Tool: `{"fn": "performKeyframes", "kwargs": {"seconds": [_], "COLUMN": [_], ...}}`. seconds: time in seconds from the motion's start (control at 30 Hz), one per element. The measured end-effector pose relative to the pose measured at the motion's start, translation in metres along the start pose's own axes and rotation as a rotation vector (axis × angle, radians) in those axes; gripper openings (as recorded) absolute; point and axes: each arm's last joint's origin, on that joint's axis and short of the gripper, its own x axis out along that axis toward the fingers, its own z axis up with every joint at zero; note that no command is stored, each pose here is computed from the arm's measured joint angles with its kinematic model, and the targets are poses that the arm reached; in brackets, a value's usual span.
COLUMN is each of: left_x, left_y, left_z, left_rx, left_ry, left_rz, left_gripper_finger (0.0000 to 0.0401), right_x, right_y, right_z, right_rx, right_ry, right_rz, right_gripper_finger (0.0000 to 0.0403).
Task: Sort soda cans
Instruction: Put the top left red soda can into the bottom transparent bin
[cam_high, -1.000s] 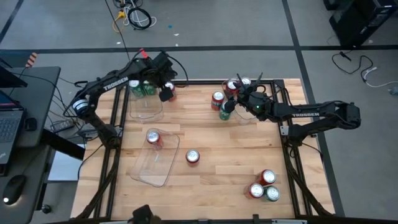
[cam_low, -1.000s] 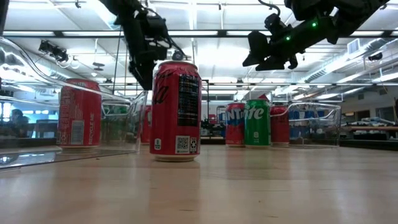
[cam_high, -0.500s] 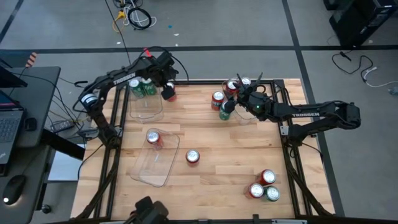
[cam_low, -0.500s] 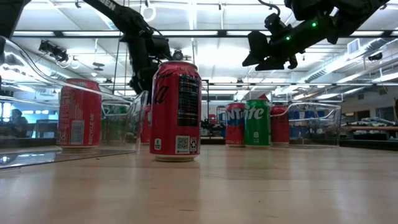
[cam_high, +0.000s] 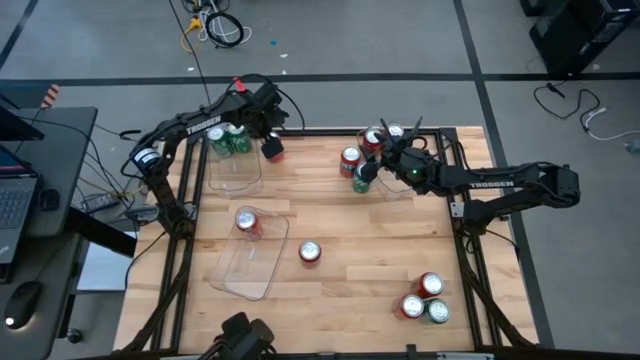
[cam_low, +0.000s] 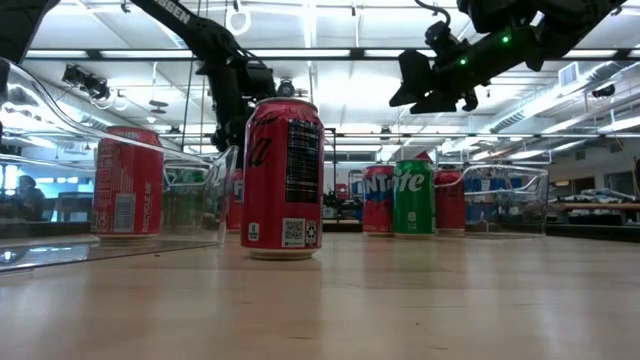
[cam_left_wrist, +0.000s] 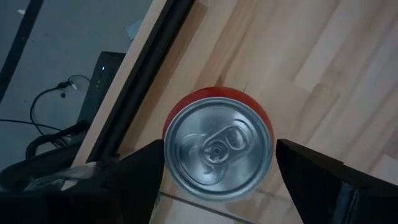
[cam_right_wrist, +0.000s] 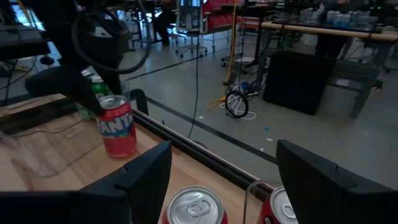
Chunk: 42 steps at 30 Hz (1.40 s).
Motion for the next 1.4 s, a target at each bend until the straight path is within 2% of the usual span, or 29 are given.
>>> {"fn": "performKeyframes", "kwargs": {"seconds": [0.23, 0.47, 0.87, 1.07, 1.4], "left_x": [0.007, 0.006, -0.028, -0.049, -0.089], "left_y": [0.001, 0.000, 0.001, -0.015, -0.068], "left_z": [0.002, 0.003, 0.019, 0.025, 0.030], "left_rx": [0.023, 0.029, 0.026, 0.068, 0.203], "left_ry": [0.012, 0.006, -0.019, -0.006, 0.005], "left_rz": [0.022, 0.000, -0.033, -0.066, -0.123], "left_gripper_finger": [0.0302, 0.0234, 0.0233, 0.0233, 0.0232], "right_x": [0.000, 0.000, 0.000, 0.000, 0.000], "right_y": [0.001, 0.001, 0.000, 0.001, 0.001], "right_z": [-0.001, -0.001, -0.002, -0.002, -0.002], "right_rx": [-0.004, -0.006, -0.014, -0.014, -0.017], "right_ry": [0.009, 0.013, 0.024, 0.026, 0.026], "right_rz": [0.019, 0.018, 0.016, 0.029, 0.030], "right_gripper_finger": [0.0275, 0.0274, 0.0274, 0.0274, 0.0274]}}
